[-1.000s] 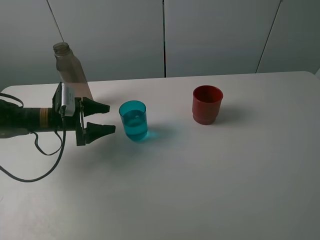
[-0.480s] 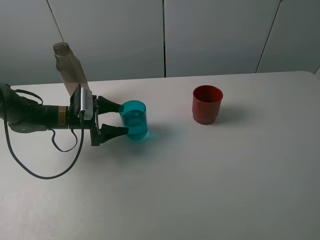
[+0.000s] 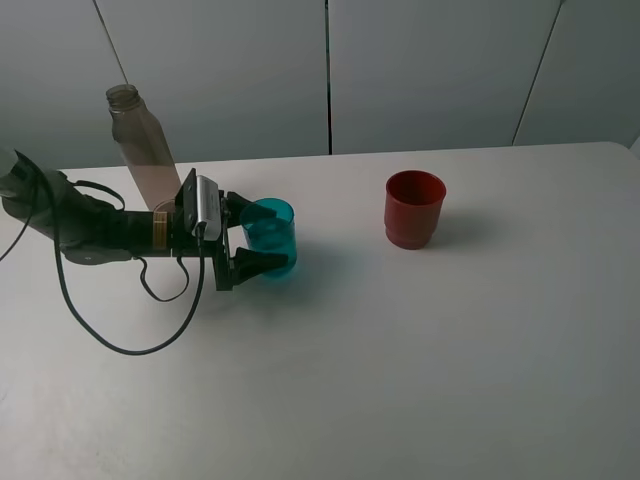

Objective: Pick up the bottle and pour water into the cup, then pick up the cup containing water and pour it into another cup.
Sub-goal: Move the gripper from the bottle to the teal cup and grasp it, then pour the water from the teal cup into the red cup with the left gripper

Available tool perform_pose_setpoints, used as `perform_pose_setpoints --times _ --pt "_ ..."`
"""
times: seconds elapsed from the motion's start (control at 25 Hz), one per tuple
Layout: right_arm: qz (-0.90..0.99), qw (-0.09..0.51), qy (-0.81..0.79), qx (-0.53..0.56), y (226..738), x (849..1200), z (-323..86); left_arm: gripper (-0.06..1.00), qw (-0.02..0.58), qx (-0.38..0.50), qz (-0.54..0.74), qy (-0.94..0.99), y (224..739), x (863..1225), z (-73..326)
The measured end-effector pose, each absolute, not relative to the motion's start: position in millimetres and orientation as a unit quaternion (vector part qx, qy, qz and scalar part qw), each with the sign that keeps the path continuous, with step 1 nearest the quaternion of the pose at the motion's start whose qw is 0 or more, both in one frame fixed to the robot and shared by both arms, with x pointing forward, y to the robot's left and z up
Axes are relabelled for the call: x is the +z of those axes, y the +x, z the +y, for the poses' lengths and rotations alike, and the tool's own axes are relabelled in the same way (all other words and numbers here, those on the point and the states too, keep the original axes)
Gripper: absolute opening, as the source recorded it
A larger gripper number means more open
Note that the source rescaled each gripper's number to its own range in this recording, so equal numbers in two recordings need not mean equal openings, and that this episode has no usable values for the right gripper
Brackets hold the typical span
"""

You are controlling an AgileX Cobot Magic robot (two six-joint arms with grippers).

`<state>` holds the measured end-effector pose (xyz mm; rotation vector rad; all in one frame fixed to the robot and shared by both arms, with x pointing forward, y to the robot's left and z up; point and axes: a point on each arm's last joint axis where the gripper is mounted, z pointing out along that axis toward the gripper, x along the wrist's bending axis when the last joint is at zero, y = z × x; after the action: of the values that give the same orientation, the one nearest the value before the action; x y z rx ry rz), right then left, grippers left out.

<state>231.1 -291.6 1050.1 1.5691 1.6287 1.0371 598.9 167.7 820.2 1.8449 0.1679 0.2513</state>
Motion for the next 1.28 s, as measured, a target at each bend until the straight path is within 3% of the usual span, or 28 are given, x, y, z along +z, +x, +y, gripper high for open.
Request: perform_pose_setpoints --times 0.2,0.24,0.28,0.32,0.36,1.28 --pt "0.620 0.321 0.597 0.395 231 1050 -292 0.99 0.598 0.108 0.066 0.792 600 821 159" --pt "0.620 0.321 0.597 0.395 231 1050 -292 0.89 0.598 0.108 0.066 0.792 599 821 158" --pt "0.620 0.321 0.597 0.395 231 1050 -292 0.62 0.597 0.109 0.067 0.792 599 820 157" --pt "0.620 0.321 0.597 0.395 231 1050 -292 0.26 0.598 0.110 0.065 0.792 599 820 156" --pt "0.620 0.321 0.597 0.395 231 1050 -292 0.21 0.599 0.112 0.066 0.790 599 819 155" --pt "0.620 0.321 0.597 0.395 231 1050 -292 0.19 0.603 0.119 0.101 0.782 605 829 152"
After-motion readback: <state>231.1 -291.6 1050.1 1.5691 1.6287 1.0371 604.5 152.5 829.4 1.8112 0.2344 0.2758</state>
